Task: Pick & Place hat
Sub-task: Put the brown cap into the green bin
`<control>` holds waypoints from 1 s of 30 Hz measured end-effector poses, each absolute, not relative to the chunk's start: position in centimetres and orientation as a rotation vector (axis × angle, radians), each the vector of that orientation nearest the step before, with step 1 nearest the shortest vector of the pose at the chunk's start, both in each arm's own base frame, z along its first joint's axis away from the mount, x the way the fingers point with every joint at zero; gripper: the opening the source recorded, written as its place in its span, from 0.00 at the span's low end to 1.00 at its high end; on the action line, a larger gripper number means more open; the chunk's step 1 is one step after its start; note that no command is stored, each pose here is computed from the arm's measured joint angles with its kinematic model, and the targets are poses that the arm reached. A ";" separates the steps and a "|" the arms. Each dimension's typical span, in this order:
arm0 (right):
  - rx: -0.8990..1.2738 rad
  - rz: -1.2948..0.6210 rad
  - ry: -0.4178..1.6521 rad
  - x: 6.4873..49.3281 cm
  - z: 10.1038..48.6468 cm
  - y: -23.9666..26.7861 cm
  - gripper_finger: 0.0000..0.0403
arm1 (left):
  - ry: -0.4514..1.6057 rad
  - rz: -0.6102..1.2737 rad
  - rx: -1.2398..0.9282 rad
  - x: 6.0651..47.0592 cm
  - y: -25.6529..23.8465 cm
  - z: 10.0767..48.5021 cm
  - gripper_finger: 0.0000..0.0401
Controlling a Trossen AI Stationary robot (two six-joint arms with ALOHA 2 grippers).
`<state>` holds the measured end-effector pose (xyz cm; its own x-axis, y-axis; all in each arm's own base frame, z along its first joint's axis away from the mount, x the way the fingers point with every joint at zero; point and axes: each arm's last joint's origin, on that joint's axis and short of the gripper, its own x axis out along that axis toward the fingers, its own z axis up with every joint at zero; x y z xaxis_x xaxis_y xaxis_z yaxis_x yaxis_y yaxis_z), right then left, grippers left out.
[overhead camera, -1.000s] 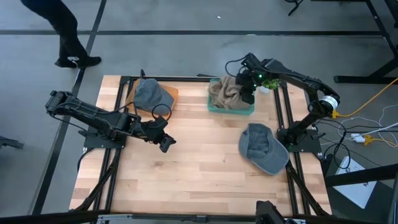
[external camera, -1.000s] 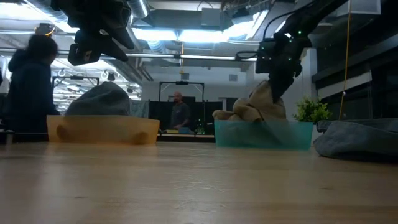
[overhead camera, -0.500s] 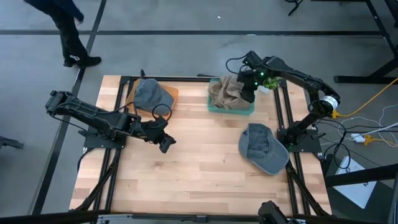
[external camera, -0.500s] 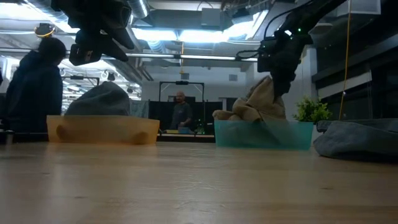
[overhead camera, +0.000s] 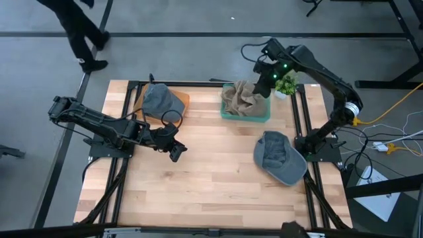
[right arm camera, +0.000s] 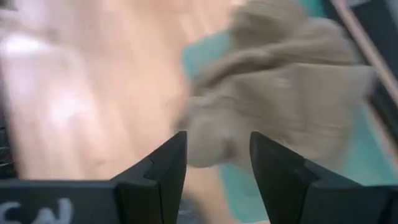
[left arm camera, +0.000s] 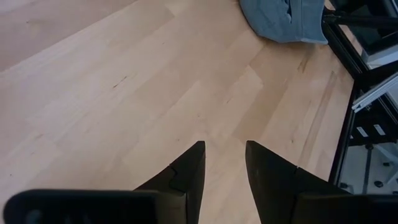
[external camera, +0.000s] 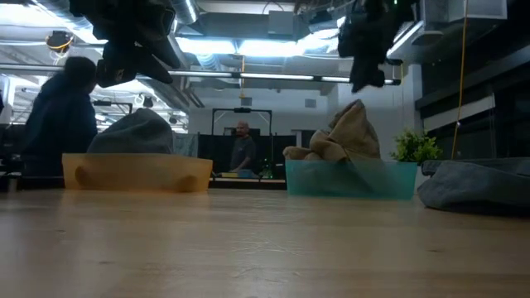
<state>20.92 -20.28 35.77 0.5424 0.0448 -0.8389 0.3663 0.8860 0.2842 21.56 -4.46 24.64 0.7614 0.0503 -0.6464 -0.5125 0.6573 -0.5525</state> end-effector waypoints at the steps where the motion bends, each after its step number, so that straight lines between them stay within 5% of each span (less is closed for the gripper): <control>1: 0.463 -0.179 0.985 21.2 36.2 -19.8 0.42 | 0.639 0.345 -0.798 21.6 -4.5 24.6 0.28; 6: 0.381 -0.148 1.048 23.2 36.9 -17.0 0.32 | 0.631 0.357 -0.793 21.6 -4.4 24.6 0.27; 12: 0.285 -0.089 1.131 25.0 36.4 -13.7 0.04 | 0.614 0.381 -0.783 21.6 -4.3 24.7 0.27; 21: 0.147 -0.211 0.986 28.0 37.1 -12.4 0.01 | 0.614 0.377 -0.747 21.6 -4.3 24.7 0.27; 30: 0.088 -0.258 1.111 29.8 35.0 -11.5 0.01 | 0.605 0.391 -0.741 21.6 -4.3 24.7 0.27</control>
<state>29.84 -11.54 35.01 0.4178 -0.1619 -0.8940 0.2493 0.9667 -0.0586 21.56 -4.26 24.66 0.7629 0.1201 -0.6353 -0.5300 0.6791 -0.5080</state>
